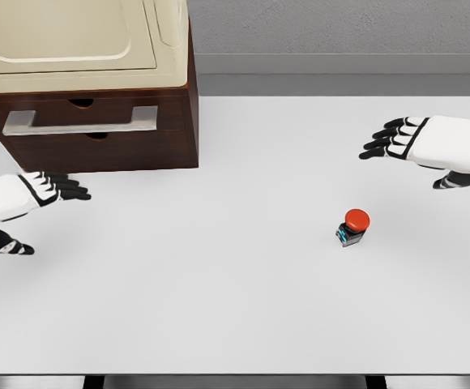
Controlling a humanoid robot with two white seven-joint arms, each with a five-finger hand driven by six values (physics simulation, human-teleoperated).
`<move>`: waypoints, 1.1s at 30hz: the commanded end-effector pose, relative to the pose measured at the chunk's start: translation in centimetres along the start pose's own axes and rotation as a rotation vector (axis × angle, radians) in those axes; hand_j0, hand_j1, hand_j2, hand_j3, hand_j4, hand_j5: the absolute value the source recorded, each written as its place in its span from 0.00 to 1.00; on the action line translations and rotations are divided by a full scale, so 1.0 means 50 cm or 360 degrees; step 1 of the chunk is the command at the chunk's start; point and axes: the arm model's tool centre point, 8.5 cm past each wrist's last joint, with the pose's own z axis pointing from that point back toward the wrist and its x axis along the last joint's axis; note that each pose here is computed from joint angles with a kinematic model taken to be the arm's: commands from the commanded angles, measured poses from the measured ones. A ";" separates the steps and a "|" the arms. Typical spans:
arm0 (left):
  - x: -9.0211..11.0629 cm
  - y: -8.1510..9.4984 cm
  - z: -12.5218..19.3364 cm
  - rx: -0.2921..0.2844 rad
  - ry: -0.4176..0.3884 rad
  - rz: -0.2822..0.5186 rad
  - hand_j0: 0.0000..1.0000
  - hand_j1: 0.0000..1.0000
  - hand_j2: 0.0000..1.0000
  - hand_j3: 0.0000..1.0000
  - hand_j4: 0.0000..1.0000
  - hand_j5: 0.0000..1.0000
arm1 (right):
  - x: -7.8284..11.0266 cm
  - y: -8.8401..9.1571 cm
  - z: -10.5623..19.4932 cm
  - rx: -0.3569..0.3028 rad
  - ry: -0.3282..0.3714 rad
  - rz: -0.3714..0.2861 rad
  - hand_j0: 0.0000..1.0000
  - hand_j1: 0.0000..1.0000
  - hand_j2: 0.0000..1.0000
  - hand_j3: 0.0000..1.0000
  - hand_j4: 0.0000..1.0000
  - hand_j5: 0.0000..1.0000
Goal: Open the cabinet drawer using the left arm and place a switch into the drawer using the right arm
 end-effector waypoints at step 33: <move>0.015 0.177 -0.033 0.0198 -0.0232 0.0841 1.00 1.00 1.00 1.00 1.00 1.00 | 0.052 0.045 -0.082 0.0179 -0.0191 0.0033 1.00 1.00 1.00 1.00 1.00 1.00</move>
